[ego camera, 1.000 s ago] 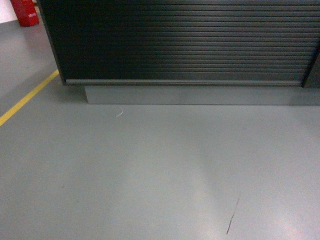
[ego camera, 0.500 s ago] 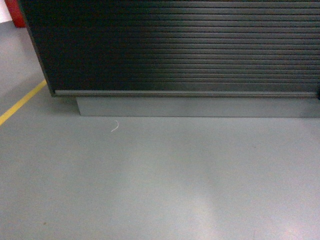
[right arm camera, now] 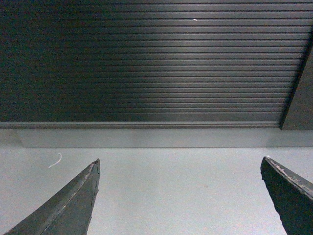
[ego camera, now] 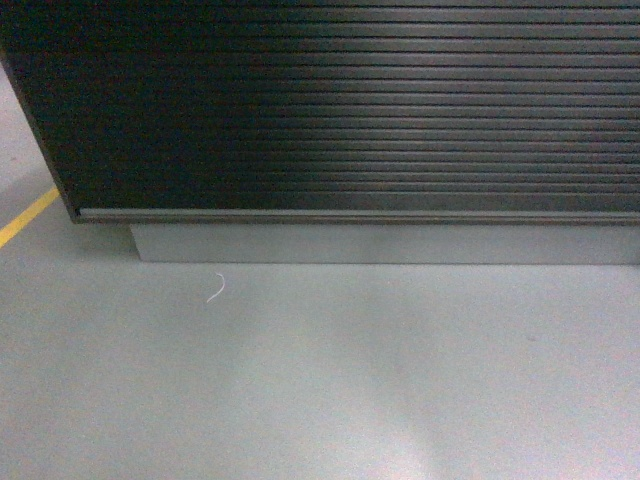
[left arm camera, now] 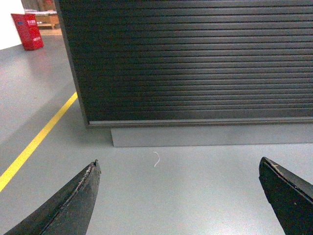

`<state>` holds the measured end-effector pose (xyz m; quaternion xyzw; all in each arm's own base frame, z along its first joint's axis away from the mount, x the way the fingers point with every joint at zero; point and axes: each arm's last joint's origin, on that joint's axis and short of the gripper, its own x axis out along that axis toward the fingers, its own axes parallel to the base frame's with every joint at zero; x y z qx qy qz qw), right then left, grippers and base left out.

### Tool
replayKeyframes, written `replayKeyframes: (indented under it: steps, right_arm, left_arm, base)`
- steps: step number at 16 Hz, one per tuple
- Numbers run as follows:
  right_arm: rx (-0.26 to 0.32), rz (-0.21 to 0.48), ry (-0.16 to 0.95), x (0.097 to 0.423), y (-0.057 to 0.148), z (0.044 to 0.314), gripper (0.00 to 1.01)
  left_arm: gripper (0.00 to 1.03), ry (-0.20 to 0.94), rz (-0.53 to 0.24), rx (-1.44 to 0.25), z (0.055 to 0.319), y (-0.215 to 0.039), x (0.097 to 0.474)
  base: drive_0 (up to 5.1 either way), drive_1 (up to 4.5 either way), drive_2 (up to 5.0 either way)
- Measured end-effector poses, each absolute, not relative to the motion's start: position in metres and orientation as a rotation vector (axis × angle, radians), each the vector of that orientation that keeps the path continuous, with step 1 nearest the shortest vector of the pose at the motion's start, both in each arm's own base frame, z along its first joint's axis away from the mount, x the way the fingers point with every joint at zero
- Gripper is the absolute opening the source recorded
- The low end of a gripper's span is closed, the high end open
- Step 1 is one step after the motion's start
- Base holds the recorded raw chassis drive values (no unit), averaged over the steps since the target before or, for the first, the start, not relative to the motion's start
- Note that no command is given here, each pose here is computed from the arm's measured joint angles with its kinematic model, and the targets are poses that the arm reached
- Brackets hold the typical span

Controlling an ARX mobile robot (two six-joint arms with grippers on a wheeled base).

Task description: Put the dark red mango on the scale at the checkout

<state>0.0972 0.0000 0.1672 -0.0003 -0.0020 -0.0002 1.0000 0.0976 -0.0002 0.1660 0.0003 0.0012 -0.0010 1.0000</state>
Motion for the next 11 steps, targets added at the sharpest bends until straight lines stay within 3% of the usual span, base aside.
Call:
replayKeyframes:
  steps: [11]
  right_arm:
    - [-0.001,0.000,-0.004,0.0972,0.0000,0.1672,0.98]
  left_arm:
    - [0.98,0.004,-0.001,0.001,0.1659,-0.0001,0.0976]
  base:
    - [0.0,4.28,-4.3]
